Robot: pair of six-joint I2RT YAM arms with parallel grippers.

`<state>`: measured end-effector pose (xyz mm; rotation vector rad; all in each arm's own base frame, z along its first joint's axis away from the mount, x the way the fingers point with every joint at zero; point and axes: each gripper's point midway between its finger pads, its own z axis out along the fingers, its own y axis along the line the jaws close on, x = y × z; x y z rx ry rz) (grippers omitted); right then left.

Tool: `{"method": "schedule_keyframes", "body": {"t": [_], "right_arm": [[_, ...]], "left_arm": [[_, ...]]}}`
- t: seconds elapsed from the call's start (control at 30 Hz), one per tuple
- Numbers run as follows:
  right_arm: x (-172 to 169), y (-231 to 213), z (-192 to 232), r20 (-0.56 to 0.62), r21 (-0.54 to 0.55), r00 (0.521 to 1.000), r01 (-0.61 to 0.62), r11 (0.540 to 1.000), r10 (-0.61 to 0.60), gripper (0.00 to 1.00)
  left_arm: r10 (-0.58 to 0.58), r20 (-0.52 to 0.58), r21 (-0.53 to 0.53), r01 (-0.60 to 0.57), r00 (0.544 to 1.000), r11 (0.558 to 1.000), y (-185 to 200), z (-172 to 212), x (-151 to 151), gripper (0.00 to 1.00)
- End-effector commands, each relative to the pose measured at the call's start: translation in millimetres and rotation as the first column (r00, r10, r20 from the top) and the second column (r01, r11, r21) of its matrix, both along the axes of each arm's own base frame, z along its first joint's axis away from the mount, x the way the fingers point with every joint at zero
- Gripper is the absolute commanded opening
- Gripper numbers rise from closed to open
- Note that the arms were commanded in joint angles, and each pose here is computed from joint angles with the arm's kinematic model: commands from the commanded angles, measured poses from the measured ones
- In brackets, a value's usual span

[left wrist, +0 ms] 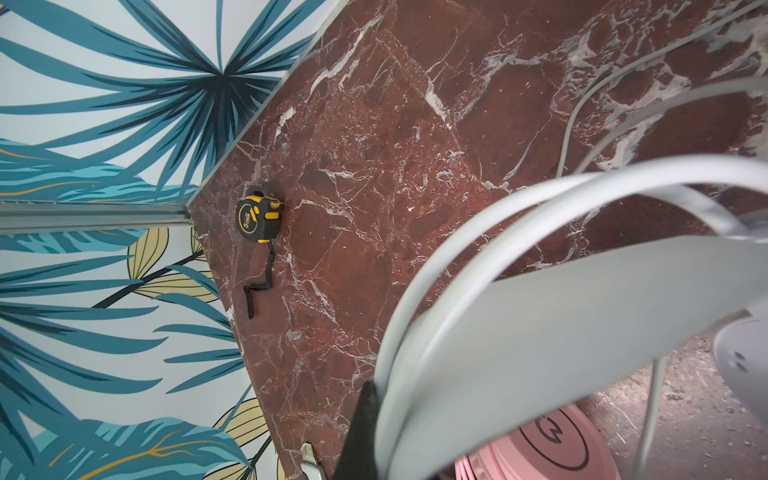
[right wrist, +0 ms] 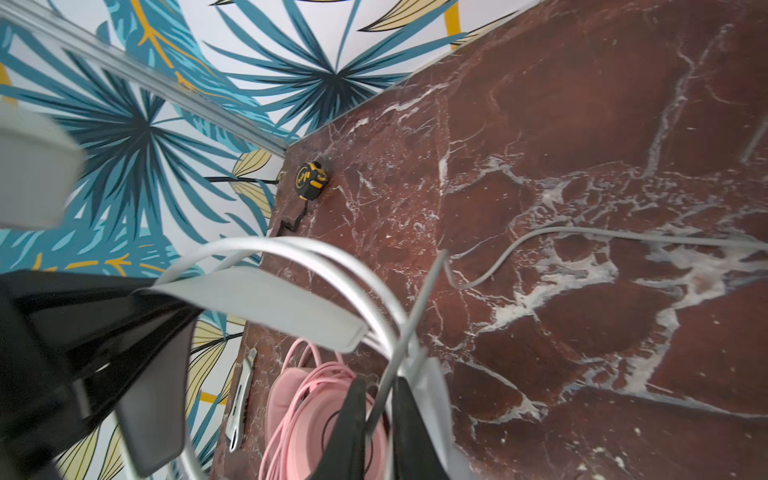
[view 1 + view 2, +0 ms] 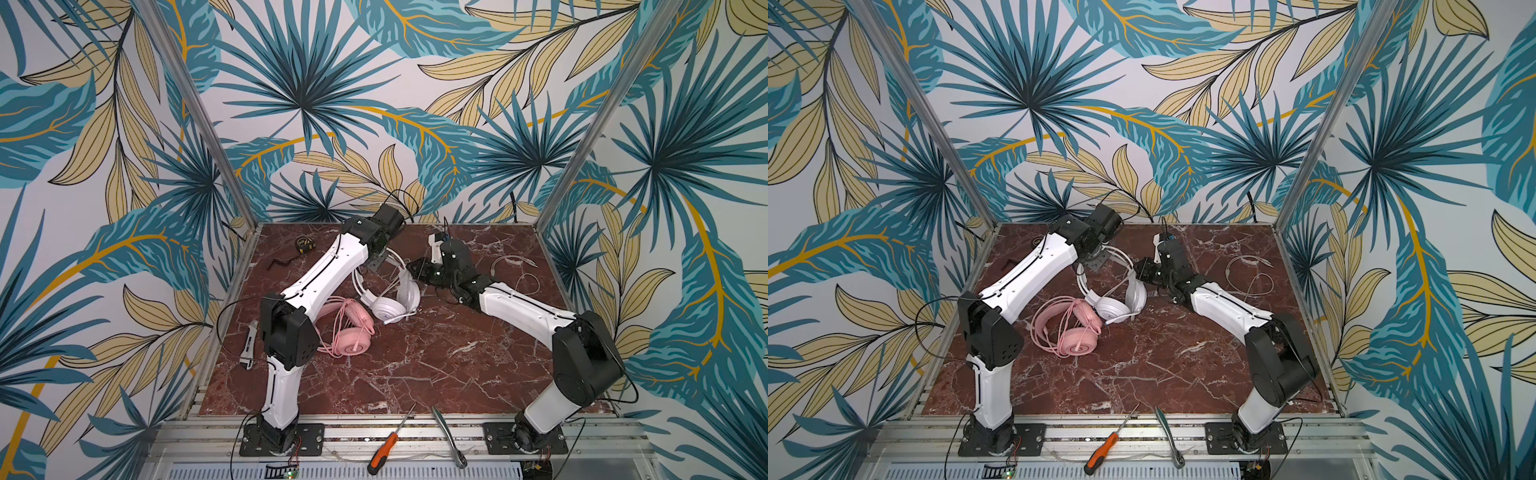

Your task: Wrap the headphones

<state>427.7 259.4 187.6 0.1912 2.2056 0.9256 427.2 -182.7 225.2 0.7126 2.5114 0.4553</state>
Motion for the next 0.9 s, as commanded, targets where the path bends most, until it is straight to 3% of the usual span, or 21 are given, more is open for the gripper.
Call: {"method": "schedule_keyframes", "body": {"t": [0.0, 0.1, 0.23, 0.43, 0.63, 0.73, 0.87], "right_arm": [[7, -14, -19, -0.03, -0.047, 0.999, 0.035, 0.998, -0.037, 0.21], [13, -16, -16, -0.023, -0.037, 0.999, 0.037, 0.999, -0.038, 0.24], [15, -19, -5, 0.015, -0.033, 0.999, 0.029, 0.999, -0.029, 0.35], [14, -51, 2, 0.108, -0.097, 0.994, 0.035, 0.995, -0.025, 0.49], [12, -81, -14, 0.231, -0.2, 0.965, -0.077, 0.977, 0.123, 0.57], [3, -70, -31, 0.239, -0.251, 0.935, -0.2, 0.947, 0.261, 0.59], [-2, -57, -44, 0.315, -0.231, 0.889, -0.269, 0.935, 0.334, 0.61]], "left_arm": [[-0.042, 0.065, -0.117, 0.049, 0.997, 0.992, -5, 42, -10, 0.0], [-0.063, 0.06, -0.096, 0.069, 0.996, 0.993, -2, 42, -13, 0.0], [-0.073, 0.059, -0.074, 0.077, 0.996, 0.994, 1, 42, -13, 0.0], [-0.094, 0.085, -0.092, 0.102, 0.992, 0.991, 1, 56, -10, 0.0], [-0.111, 0.11, -0.137, 0.126, 0.988, 0.983, -3, 70, -8, 0.0], [-0.116, 0.119, -0.164, 0.134, 0.986, 0.977, -6, 76, -7, 0.0], [-0.125, 0.127, -0.189, 0.148, 0.984, 0.971, -9, 81, -7, 0.0]]}}
